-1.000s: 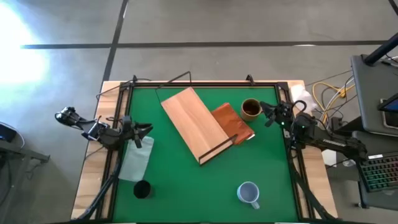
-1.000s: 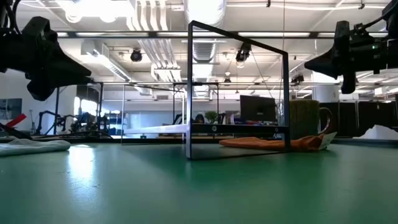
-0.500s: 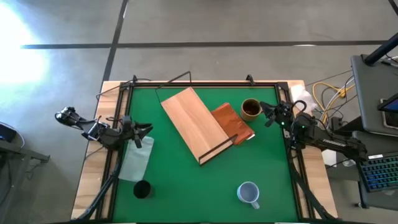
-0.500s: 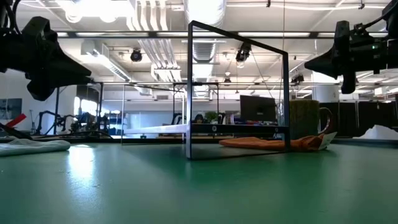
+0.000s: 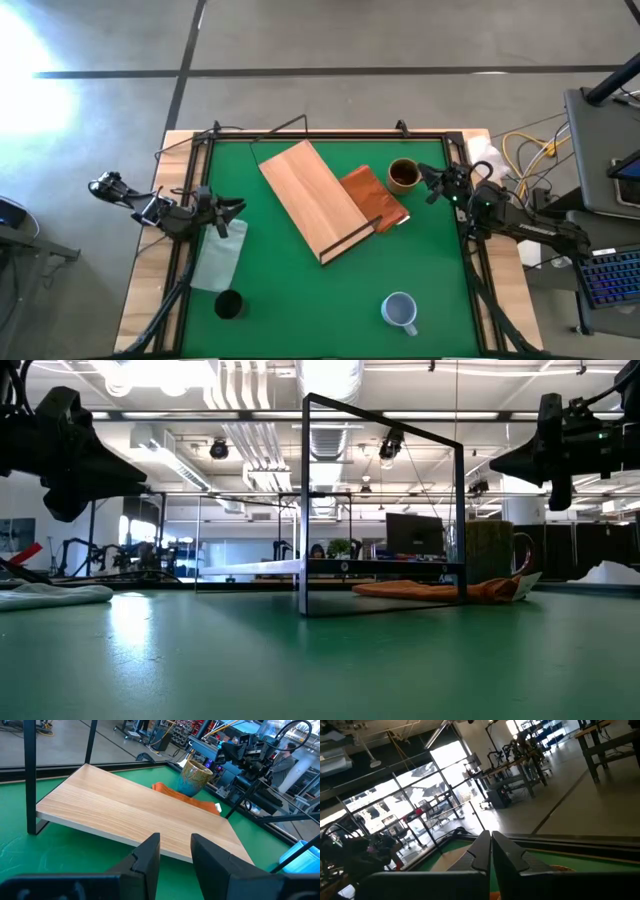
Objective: Stack small to large cups/mugs on shelf
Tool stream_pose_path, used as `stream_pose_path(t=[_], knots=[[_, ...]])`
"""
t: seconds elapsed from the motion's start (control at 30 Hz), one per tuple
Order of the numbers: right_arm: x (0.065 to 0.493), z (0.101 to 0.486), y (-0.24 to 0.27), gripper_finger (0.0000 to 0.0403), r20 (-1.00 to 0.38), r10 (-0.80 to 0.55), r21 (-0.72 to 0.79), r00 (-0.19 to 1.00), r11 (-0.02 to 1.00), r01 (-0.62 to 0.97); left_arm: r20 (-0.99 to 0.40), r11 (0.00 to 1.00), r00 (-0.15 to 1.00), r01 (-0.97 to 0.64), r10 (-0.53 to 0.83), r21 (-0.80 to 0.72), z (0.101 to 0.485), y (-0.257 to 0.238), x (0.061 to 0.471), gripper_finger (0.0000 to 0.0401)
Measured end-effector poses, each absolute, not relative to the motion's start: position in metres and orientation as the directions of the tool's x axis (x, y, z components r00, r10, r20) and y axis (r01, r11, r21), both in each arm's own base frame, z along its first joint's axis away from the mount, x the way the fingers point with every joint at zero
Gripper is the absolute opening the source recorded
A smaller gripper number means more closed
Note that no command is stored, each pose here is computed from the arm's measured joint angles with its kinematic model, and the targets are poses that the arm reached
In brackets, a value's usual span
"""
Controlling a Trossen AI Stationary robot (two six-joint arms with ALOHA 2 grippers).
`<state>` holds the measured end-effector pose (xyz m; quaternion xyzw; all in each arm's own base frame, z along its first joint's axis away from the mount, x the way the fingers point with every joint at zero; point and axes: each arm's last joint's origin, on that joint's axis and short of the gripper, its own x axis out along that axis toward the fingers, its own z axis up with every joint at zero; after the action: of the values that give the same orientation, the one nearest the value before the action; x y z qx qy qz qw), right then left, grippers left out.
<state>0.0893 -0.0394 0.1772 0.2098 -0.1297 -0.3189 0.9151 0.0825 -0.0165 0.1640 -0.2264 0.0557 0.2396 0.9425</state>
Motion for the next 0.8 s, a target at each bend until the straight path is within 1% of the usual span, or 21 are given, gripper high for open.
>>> stream_pose_path(t=[0.17,0.23,0.3,0.37,0.4,0.47,0.6,0.7,0.77,0.8], knots=[[0.089,0.177,-0.039,0.0009,0.104,-0.638,0.472,0.763,0.707,0.527,-0.213,0.783,0.879,-0.477,0.426,-0.400,0.164,-0.017,0.082,0.0096],[0.089,0.177,-0.039,0.0009,0.106,-0.633,0.548,0.767,0.681,0.486,-0.213,0.783,0.879,-0.477,0.426,-0.400,0.164,-0.017,0.082,0.0096],[0.089,0.178,-0.039,0.0009,0.109,-0.630,0.683,0.769,0.609,0.402,-0.213,0.783,0.879,-0.477,0.426,-0.400,0.164,-0.017,0.082,0.0096],[0.089,0.180,-0.039,0.0009,0.129,-0.629,0.814,0.766,0.509,0.280,-0.213,0.783,0.879,-0.477,0.426,-0.400,0.164,-0.017,0.082,0.0096],[0.089,0.181,-0.039,0.0009,0.136,-0.629,0.856,0.766,0.464,0.229,-0.214,0.783,0.879,-0.477,0.426,-0.400,0.164,-0.017,0.082,0.0096],[0.089,0.181,-0.039,0.0009,0.138,-0.619,0.892,0.773,0.418,0.175,-0.213,0.783,0.879,-0.477,0.426,-0.400,0.164,-0.017,0.083,0.0096],[0.090,0.187,-0.036,0.0009,0.202,-0.537,0.915,0.819,0.402,0.037,-0.213,0.783,0.879,-0.477,0.426,-0.400,0.164,-0.017,0.082,0.0096],[0.089,0.194,-0.034,0.0009,0.271,-0.466,0.882,0.842,0.470,-0.024,-0.213,0.783,0.879,-0.477,0.426,-0.400,0.164,-0.017,0.083,0.0096],[0.088,0.198,-0.033,0.0009,0.321,-0.451,0.859,0.833,0.509,-0.055,-0.213,0.783,0.879,-0.477,0.426,-0.400,0.164,-0.017,0.082,0.0096],[0.086,0.202,-0.032,0.0009,0.362,-0.446,0.852,0.819,0.515,-0.096,-0.214,0.783,0.879,-0.477,0.426,-0.400,0.164,-0.017,0.083,0.0096]])
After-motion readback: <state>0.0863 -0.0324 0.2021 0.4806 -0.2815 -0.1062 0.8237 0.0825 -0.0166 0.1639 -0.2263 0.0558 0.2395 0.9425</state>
